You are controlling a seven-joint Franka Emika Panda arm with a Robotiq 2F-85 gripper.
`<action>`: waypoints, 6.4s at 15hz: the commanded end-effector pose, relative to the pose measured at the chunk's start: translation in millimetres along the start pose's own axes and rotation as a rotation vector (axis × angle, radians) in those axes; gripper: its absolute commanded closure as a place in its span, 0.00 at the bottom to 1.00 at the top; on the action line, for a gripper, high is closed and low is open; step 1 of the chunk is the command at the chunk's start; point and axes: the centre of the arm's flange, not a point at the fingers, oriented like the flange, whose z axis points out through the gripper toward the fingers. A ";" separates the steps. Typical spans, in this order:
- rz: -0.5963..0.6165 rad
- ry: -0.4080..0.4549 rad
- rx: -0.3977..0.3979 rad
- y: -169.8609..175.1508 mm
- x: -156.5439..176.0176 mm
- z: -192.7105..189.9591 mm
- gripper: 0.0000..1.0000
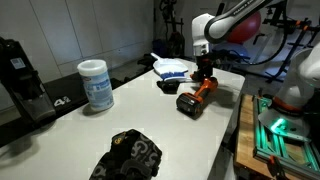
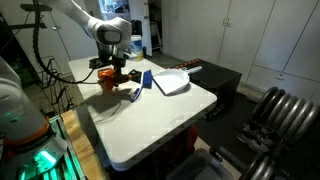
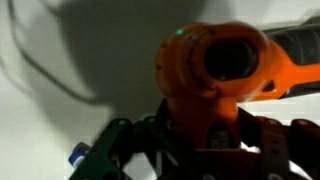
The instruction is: Position the drill in an upright position
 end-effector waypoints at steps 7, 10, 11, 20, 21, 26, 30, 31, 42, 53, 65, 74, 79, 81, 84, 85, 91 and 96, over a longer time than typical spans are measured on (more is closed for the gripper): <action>0.054 -0.037 -0.255 -31.4 0.8 -78.5 0.70; 0.075 -0.063 -0.312 -50.4 4.2 -91.5 0.70; 0.081 -0.071 -0.330 -57.8 5.7 -94.5 0.70; 0.115 -0.104 -0.442 -116.4 22.8 -108.1 0.70; 0.117 -0.104 -0.444 -122.8 23.8 -108.2 0.70; 0.144 -0.121 -0.535 -145.7 21.3 -113.8 0.70; 0.191 -0.113 -0.679 -150.5 13.7 -125.5 0.70; 0.203 -0.107 -0.717 -151.6 12.0 -127.4 0.70; 0.235 -0.080 -0.912 -175.7 16.0 -109.6 0.70; 0.249 -0.056 -0.899 -196.0 14.1 -108.1 0.29; 0.126 -0.067 -0.813 -198.9 19.5 -97.0 0.34; -0.126 -0.064 -0.519 -122.1 50.2 -80.3 1.00; -0.218 0.036 -0.457 -85.8 37.6 -102.9 0.64; -0.303 0.097 -0.401 -77.2 34.8 -106.1 0.50; -0.412 0.128 -0.338 -69.3 35.8 -99.6 0.27; -0.440 0.133 -0.318 -67.7 35.9 -96.8 0.20; -0.633 0.176 -0.244 -68.3 52.6 -61.5 0.00; -0.708 0.155 -0.168 -74.5 63.7 -28.3 0.00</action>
